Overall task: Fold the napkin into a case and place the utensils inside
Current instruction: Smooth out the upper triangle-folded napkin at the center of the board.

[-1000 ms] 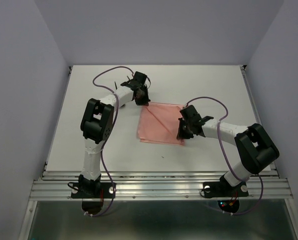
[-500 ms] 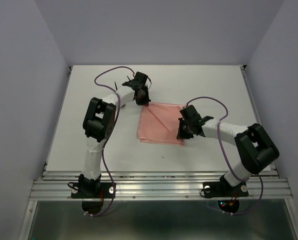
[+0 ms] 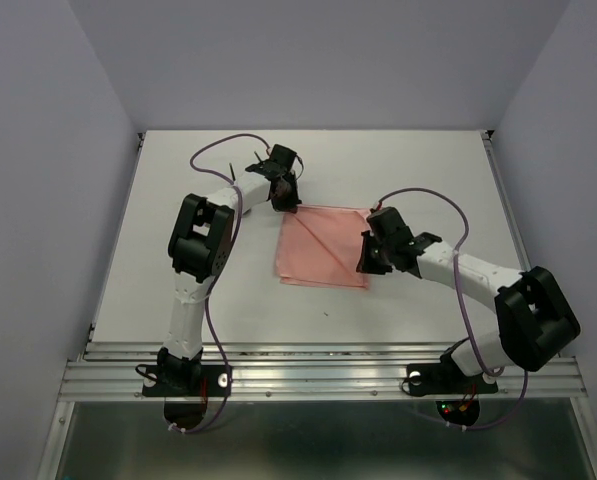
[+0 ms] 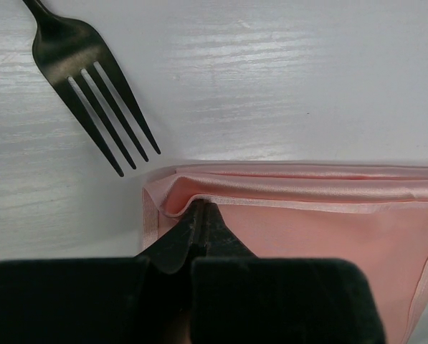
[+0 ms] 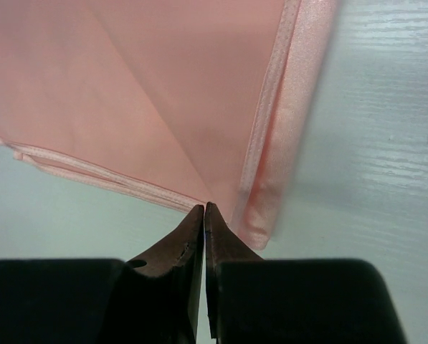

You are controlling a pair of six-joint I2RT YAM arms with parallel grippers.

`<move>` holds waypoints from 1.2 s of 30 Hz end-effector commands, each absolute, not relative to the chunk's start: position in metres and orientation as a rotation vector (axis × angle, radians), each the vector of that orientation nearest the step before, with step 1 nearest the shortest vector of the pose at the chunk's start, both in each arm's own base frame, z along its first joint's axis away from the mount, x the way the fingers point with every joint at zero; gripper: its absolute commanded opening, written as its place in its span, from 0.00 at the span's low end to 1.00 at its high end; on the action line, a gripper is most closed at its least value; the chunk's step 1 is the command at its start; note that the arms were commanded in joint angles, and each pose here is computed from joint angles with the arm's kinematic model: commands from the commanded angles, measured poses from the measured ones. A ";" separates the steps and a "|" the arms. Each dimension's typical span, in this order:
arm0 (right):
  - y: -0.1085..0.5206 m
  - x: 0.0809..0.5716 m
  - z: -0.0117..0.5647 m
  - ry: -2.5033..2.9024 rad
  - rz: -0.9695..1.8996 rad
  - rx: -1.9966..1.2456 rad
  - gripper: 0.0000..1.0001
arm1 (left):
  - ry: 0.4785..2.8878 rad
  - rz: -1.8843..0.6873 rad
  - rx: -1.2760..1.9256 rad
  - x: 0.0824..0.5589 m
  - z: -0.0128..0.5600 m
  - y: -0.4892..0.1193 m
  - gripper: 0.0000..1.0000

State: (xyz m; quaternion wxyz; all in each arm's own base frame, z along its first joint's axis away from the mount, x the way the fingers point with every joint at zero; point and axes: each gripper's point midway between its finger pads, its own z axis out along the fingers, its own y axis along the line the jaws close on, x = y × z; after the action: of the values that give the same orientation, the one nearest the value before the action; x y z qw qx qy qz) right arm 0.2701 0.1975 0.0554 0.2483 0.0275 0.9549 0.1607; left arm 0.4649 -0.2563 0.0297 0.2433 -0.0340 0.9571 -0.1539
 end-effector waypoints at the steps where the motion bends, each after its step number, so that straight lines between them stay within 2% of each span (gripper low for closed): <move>1: 0.200 0.262 0.068 2.586 0.450 0.039 0.09 | 2.543 -0.419 -0.090 0.474 0.064 -0.252 0.00; 11: 0.187 0.247 0.012 2.681 0.343 0.106 0.07 | 2.518 -0.450 -0.084 0.475 0.077 -0.255 0.00; 17: 0.188 0.257 0.047 2.604 0.359 0.071 0.08 | 2.484 -0.446 -0.081 0.474 0.096 -0.252 0.00; 22: 0.191 0.291 0.091 2.467 0.326 0.063 0.11 | 2.427 -0.505 -0.040 0.473 0.129 -0.259 0.00; 28: 0.202 0.362 0.127 2.354 0.324 0.064 0.12 | 2.389 -0.528 -0.016 0.467 0.154 -0.263 0.01; 36: 0.184 0.430 0.092 2.411 0.252 0.090 0.11 | 2.435 -0.579 0.009 0.437 0.136 -0.272 0.00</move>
State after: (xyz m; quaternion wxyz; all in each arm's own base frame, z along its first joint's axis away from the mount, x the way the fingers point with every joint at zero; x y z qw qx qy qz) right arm 0.4028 0.1961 0.0942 0.3401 0.0407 0.9329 0.1116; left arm 0.4585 -0.2649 0.1240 0.3142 -0.0123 0.9276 -0.2016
